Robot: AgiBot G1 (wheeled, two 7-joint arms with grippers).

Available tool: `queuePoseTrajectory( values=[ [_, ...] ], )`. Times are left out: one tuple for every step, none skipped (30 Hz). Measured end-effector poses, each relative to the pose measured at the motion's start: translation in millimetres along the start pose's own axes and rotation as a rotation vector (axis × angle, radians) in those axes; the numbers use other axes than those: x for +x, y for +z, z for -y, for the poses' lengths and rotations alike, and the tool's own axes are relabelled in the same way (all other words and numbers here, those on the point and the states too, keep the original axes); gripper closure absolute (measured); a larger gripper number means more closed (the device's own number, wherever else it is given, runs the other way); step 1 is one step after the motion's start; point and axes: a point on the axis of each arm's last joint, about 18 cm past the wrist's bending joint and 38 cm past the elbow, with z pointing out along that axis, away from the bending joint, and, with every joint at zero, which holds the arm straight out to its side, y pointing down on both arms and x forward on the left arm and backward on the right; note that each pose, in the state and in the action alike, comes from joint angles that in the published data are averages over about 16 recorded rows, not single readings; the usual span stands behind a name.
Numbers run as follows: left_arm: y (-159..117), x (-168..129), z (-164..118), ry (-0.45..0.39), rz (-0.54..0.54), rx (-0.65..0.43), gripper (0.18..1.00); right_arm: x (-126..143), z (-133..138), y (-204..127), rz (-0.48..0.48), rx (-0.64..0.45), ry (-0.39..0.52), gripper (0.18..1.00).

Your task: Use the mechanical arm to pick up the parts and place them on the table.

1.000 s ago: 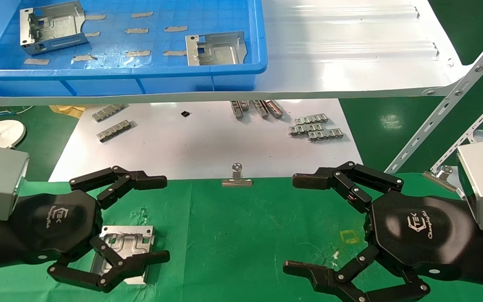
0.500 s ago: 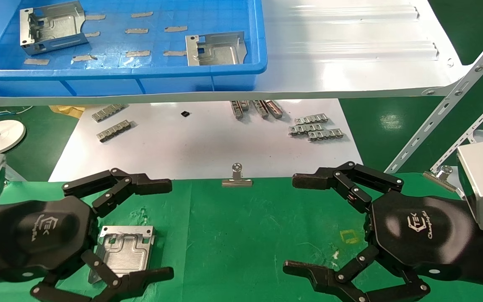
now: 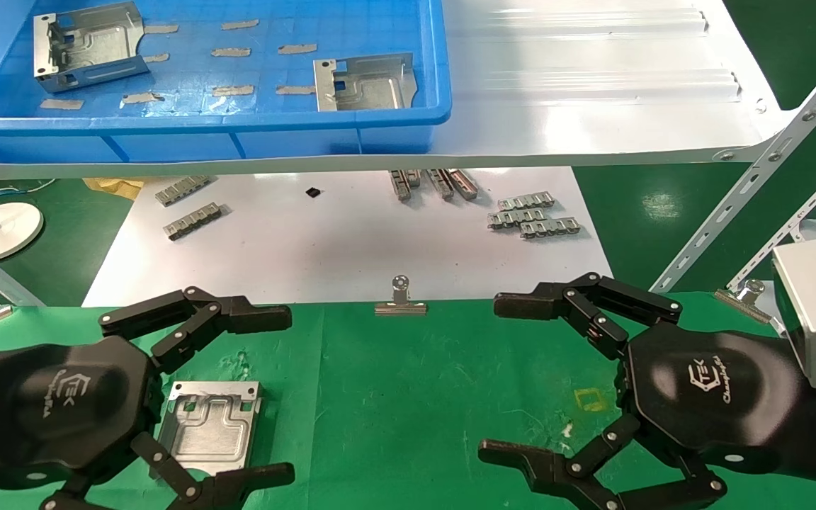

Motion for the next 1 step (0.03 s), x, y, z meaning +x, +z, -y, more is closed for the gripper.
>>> queuePoseTrajectory(
  values=[
    [0.0,-0.1,-0.1,0.0,0.0,0.0,0.183,0.0,0.0,0.0,0.0,0.0,0.0,0.179]
  ],
)
